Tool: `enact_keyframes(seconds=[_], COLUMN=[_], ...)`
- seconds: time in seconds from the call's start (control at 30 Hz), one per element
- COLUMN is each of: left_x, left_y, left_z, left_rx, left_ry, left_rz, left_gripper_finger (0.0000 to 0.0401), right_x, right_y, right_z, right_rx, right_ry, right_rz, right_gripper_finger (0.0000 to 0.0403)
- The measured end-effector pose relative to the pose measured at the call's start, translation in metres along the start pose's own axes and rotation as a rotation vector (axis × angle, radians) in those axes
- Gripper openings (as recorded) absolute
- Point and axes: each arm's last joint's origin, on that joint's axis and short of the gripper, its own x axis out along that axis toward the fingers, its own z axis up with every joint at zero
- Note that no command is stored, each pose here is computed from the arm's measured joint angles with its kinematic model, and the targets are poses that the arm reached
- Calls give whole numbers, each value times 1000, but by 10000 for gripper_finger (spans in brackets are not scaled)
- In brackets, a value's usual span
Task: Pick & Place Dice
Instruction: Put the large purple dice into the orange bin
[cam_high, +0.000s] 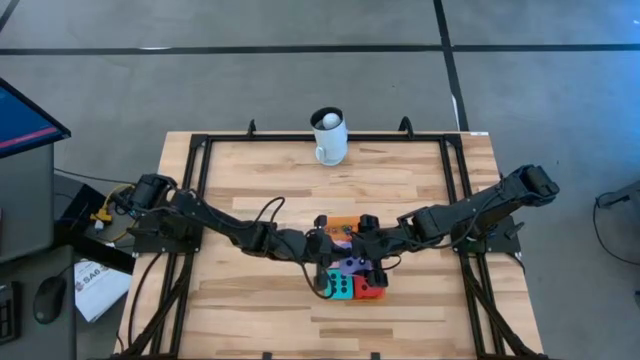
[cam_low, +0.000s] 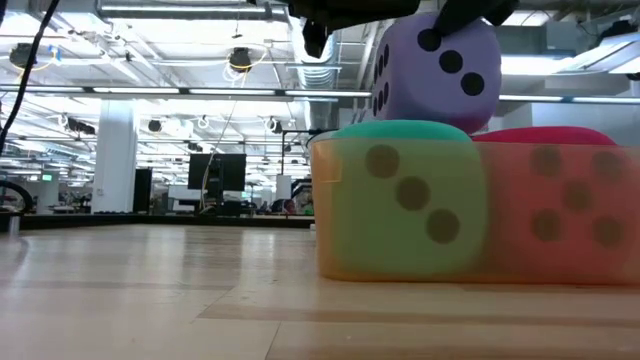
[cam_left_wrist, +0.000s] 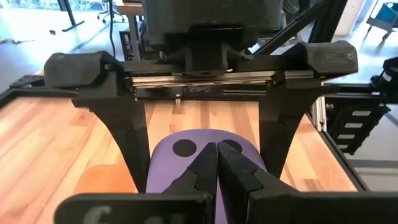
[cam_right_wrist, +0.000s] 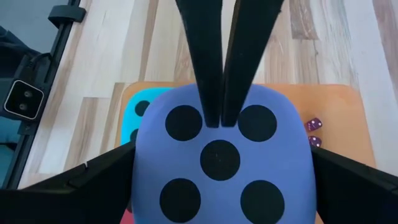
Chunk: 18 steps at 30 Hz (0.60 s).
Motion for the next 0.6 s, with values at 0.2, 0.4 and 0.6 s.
enact_keyframes(seconds=[0.2,0.4,0.6], left_x=[10,19,20], left_y=[-3,-7,-6], left_z=[-9,-2,-3], left_rx=[-11,30,34], left_ry=[10,57,74], left_rz=[-35,-35,-23], left_gripper_finger=[0,0,0], right_x=[0,0,0], right_y=[0,0,0], right_z=[0,0,-1], right_rx=[0,0,-6], right_ry=[2,3,6], right_rz=[3,3,3], right_gripper_finger=[400,400,400])
